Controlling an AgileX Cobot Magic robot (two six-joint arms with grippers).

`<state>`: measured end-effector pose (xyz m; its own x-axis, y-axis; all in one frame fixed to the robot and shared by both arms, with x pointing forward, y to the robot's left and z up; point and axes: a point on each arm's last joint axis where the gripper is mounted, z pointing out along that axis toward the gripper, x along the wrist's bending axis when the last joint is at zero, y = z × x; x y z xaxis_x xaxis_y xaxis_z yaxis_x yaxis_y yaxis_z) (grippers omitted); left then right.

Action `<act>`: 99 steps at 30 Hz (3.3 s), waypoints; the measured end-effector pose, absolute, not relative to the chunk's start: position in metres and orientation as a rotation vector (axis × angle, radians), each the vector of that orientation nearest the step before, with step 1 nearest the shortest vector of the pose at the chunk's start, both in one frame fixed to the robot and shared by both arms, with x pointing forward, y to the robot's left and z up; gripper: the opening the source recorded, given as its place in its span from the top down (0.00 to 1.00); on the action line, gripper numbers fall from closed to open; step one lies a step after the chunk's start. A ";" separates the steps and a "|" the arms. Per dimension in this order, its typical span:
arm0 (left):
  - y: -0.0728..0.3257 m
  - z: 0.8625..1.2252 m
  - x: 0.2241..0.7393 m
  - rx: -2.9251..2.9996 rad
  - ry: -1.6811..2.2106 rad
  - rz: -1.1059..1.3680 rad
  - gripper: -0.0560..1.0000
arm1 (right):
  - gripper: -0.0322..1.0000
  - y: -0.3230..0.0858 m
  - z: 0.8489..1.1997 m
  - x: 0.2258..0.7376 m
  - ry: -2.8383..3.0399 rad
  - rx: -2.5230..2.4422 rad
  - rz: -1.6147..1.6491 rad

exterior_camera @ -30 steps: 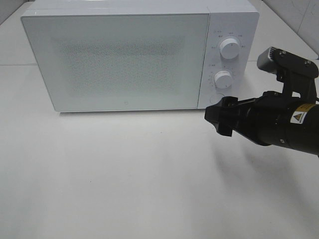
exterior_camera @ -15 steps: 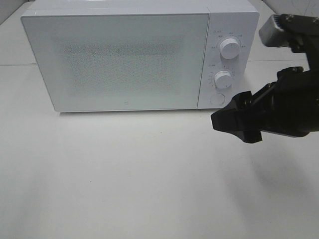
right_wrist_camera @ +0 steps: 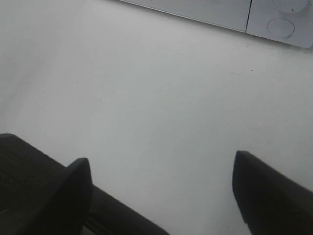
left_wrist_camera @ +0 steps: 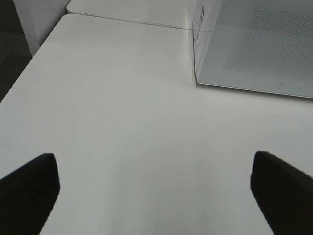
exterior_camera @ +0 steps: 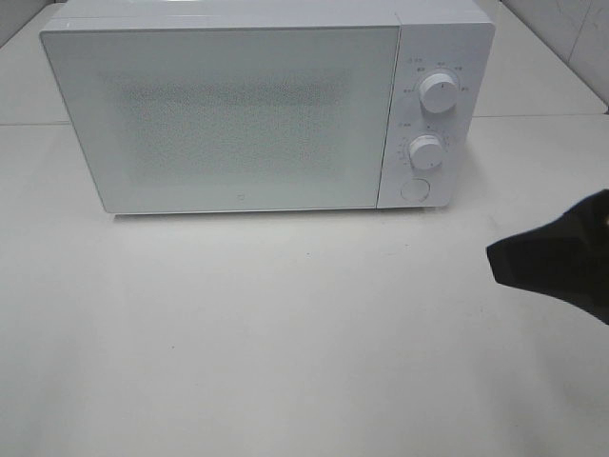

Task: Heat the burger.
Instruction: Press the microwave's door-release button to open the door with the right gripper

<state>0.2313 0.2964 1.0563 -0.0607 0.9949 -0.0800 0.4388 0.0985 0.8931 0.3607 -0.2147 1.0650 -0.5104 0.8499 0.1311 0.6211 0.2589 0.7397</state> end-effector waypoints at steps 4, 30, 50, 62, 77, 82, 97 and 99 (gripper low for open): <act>0.296 1.056 0.231 1.442 1.612 0.918 0.01 | 0.23 -0.220 1.068 0.351 2.250 1.351 1.102; 0.296 1.056 0.231 1.442 1.612 0.918 0.01 | 0.23 -0.289 1.092 0.262 1.619 1.455 1.237; 0.296 1.056 0.231 1.442 1.612 0.918 0.01 | 0.23 -0.300 1.059 0.235 1.420 1.587 1.038; 0.296 1.056 0.231 1.442 1.612 0.918 0.01 | 0.23 -0.299 1.058 0.238 1.411 1.585 1.054; 0.296 1.056 0.231 1.442 1.612 0.918 0.01 | 0.23 -0.299 1.074 0.236 1.340 1.506 1.134; 0.296 1.056 0.231 1.442 1.612 0.918 0.01 | 0.23 -0.299 1.082 0.250 1.322 1.485 1.150; 0.296 1.056 0.231 1.442 1.612 0.918 0.01 | 0.23 -0.300 1.098 0.310 1.303 1.450 1.151; 0.296 1.056 0.231 1.442 1.612 0.918 0.01 | 0.23 -0.300 1.098 0.320 1.308 1.453 1.135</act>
